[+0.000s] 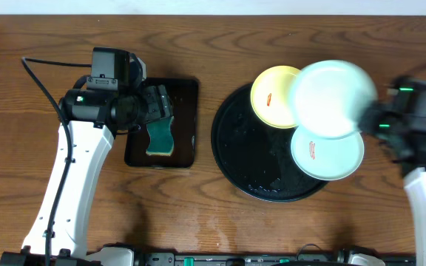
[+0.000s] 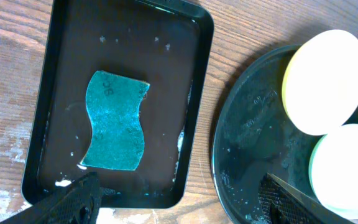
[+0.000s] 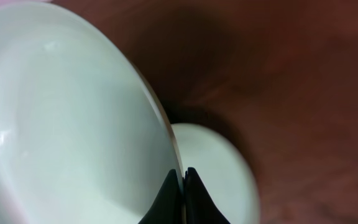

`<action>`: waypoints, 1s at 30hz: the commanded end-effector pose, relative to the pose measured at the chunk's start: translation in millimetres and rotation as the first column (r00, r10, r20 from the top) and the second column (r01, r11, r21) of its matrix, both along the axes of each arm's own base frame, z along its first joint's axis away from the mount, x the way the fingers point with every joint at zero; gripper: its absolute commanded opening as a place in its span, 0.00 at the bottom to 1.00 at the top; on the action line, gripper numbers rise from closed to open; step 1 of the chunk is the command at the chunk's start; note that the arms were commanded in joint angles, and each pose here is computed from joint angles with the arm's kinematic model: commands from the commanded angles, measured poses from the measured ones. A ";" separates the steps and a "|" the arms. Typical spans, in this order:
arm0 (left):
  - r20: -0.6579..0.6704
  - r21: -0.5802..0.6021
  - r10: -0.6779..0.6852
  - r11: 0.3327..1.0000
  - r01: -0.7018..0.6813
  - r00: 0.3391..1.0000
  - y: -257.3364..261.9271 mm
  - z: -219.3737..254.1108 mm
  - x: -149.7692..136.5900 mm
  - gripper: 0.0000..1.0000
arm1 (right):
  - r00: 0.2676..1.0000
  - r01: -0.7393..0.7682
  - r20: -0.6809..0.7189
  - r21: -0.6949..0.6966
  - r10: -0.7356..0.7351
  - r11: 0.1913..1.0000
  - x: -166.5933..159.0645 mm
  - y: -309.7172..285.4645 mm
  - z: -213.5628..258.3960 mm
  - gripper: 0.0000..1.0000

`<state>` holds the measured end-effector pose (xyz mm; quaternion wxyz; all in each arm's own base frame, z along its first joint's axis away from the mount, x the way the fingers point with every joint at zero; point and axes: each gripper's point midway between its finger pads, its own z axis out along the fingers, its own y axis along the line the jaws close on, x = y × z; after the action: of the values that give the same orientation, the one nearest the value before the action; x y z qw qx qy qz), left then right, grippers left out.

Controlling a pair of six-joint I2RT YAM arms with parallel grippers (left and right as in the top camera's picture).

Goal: Clean dirty plates on tray and stack at the side
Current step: 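Lift the mint plate with the right gripper and place it right of the tray, then move the right gripper to the second mint plate's rim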

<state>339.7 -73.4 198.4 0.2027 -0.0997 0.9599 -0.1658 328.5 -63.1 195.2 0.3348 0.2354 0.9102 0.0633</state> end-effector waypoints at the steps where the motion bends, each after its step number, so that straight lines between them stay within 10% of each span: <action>1: 0.019 -0.007 -0.010 1.000 0.010 1.000 -2.1 7.6 2.5 0.82 | 0.986 0.168 -0.020 0.134 -0.167 0.977 -7.1 -44.9 -8.9 0.01; 10: 0.019 -0.007 -0.010 1.000 0.010 1.000 -2.2 7.6 2.4 0.82 | 0.829 0.558 -0.186 0.207 -0.527 0.804 -37.7 -163.1 -82.7 0.01; 18: 0.019 -0.007 -0.010 1.000 0.010 1.000 -2.2 7.6 2.4 0.82 | 0.788 0.610 -0.271 0.221 -0.553 0.761 -43.9 -182.6 -125.9 0.09; 22: 0.019 -0.007 -0.010 1.000 0.010 1.000 -2.1 7.6 2.5 0.82 | 0.856 0.517 -0.161 0.244 -0.491 0.821 -28.7 -179.9 -100.5 0.35; 30: 0.019 -0.007 -0.010 1.000 0.010 1.000 -2.2 7.6 2.4 0.82 | 0.993 0.107 0.002 0.337 -0.114 0.935 -6.4 -86.8 -40.8 0.47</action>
<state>339.7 -73.4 198.4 0.2027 -0.0997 0.9599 -0.1658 309.5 -194.0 130.6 0.2849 0.4388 0.8380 0.1550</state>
